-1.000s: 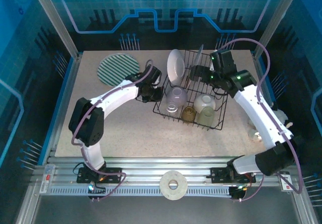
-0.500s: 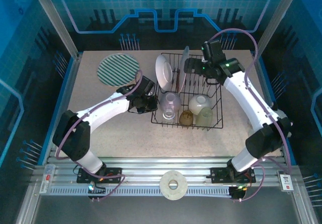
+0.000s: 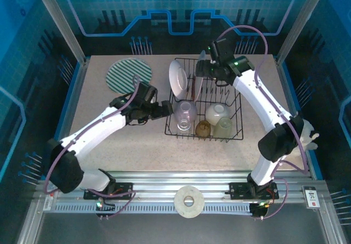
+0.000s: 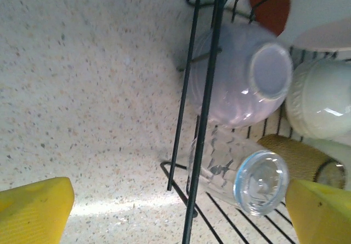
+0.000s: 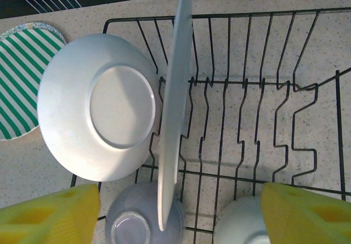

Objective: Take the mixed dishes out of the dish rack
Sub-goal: Rotate the dish rack at the center of the table, then pick up the plate from the dish rack.

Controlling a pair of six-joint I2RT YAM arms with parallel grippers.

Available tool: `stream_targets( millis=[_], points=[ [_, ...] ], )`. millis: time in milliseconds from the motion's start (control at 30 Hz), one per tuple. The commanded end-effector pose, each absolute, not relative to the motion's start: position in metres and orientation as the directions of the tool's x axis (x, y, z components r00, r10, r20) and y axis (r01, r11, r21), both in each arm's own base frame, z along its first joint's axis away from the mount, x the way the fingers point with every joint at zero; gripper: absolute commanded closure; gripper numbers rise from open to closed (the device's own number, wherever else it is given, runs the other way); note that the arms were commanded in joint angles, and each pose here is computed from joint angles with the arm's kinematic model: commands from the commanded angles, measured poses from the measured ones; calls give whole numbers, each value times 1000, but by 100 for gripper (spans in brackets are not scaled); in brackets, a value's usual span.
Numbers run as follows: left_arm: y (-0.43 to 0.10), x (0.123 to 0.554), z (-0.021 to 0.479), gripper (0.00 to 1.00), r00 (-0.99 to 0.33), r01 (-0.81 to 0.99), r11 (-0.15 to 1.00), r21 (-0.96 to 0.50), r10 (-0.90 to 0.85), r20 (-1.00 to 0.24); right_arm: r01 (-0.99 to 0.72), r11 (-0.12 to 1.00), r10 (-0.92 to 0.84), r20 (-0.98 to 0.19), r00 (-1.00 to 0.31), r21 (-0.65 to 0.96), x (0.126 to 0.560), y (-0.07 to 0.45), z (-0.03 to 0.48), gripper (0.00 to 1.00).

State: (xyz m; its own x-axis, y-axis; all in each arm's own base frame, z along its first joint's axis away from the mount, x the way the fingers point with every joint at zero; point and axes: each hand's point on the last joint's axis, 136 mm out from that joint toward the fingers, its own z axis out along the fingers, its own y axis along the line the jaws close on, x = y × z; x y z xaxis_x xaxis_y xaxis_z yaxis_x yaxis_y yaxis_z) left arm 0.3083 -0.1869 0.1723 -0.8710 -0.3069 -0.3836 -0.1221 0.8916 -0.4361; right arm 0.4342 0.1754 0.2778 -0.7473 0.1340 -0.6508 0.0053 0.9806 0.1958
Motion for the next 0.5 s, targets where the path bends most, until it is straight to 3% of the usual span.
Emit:
stream_targets(
  millis=[0,467],
  points=[
    [-174,305,184,1,-859,-94,892,-442,-297,-417,9,985,117,-639,-760,170,438,184,273,27],
    [-157,295,218,1,-817,-38,833,-552,-344,-463,59,988,132,-588,-798,142,464,195,244,48]
  ],
)
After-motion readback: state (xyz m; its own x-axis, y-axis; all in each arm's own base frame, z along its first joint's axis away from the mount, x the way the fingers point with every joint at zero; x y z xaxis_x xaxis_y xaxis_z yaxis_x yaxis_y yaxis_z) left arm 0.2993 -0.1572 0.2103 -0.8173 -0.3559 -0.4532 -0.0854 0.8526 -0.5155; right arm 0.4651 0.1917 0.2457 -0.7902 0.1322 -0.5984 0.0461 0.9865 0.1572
